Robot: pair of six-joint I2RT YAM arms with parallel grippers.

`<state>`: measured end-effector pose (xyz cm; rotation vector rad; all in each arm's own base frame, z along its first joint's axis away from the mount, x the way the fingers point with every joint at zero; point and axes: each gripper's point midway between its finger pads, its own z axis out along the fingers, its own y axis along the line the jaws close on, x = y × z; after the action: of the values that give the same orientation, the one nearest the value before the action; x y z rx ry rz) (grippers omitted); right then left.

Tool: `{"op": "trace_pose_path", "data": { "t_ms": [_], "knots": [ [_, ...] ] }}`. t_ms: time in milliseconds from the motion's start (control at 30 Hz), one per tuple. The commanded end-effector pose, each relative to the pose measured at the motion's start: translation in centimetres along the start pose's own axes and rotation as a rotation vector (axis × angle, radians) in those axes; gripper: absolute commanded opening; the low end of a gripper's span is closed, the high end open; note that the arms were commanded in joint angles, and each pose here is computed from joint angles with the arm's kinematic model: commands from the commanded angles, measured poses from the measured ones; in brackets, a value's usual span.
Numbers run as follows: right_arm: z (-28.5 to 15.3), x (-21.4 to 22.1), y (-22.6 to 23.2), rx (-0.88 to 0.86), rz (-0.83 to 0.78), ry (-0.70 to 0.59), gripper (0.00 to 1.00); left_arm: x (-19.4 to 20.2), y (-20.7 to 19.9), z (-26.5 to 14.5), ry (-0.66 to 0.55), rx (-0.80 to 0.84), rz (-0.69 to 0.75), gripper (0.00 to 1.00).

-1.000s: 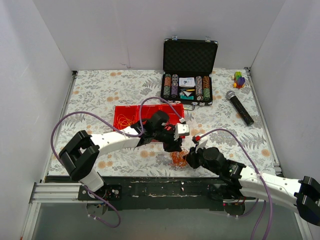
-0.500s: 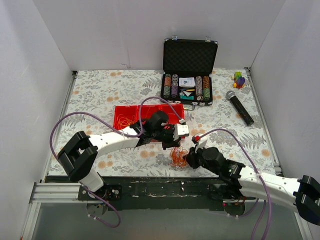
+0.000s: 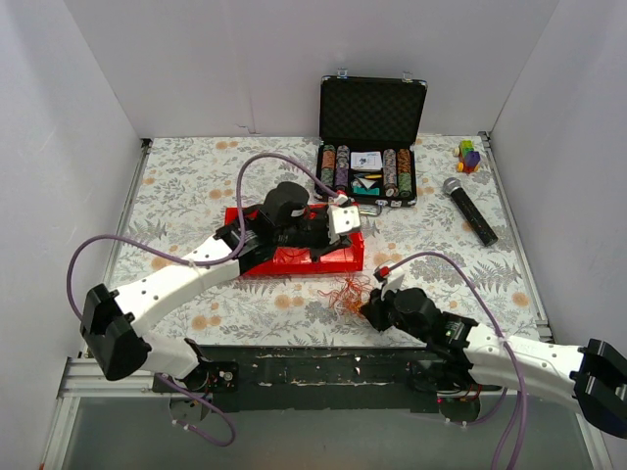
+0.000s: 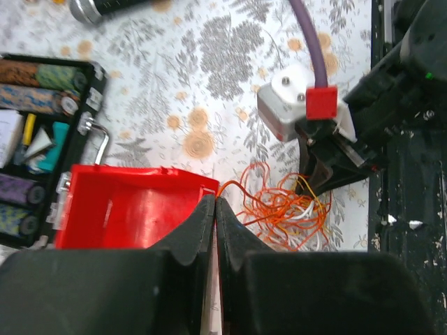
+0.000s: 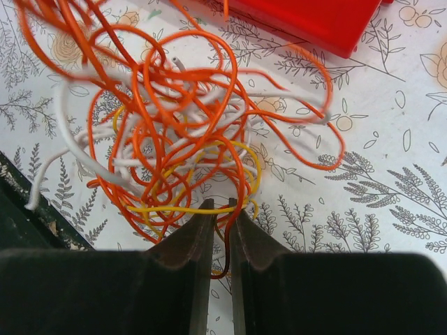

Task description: Untangle the cables

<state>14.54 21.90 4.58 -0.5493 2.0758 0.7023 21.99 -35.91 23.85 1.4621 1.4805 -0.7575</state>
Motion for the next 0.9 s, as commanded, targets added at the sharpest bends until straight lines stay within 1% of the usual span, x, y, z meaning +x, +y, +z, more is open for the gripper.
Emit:
{"op": "trace_pose_path", "data": {
  "t_ms": [0, 200, 300, 367, 533, 600, 733, 800, 867],
  "knots": [
    [0.3, -0.8, 0.1, 0.008, 0.013, -0.02, 0.21, -5.7, 1.6, -3.7, -0.099, -0.091, 0.067, 0.0],
    [0.4, -0.7, 0.0, 0.018, 0.012, -0.009, 0.21, -11.2, 1.5, -6.6, -0.187, -0.087, 0.07, 0.0],
    [0.3, -0.8, 0.0, 0.024, 0.013, -0.004, 0.2, -12.8, 1.2, -7.6, -0.215, -0.078, 0.064, 0.0],
    [0.0, -1.1, 0.0, 0.031, 0.013, -0.004, 0.2, -13.1, 0.9, -7.8, -0.223, -0.064, 0.052, 0.0],
    [-1.4, -4.9, 0.9, 0.002, 0.016, -0.117, 0.21, -13.2, 0.2, -8.2, -0.231, -0.045, 0.044, 0.0],
    [-2.1, -6.4, 1.3, -0.009, 0.007, -0.154, 0.25, -13.2, 0.0, -8.2, -0.233, -0.036, 0.044, 0.0],
    [-3.4, -9.7, 2.2, -0.024, -0.026, -0.22, 0.4, -12.5, -0.9, -7.8, -0.224, 0.002, 0.019, 0.0],
    [-3.9, -11.4, 2.8, -0.038, -0.041, -0.259, 0.46, -12.4, -1.4, -7.6, -0.225, 0.024, 0.012, 0.0],
    [-4.2, -13.1, 3.5, -0.055, -0.066, -0.294, 0.5, -12.6, -1.5, -7.5, -0.229, 0.024, 0.014, 0.0]
  ]
}}
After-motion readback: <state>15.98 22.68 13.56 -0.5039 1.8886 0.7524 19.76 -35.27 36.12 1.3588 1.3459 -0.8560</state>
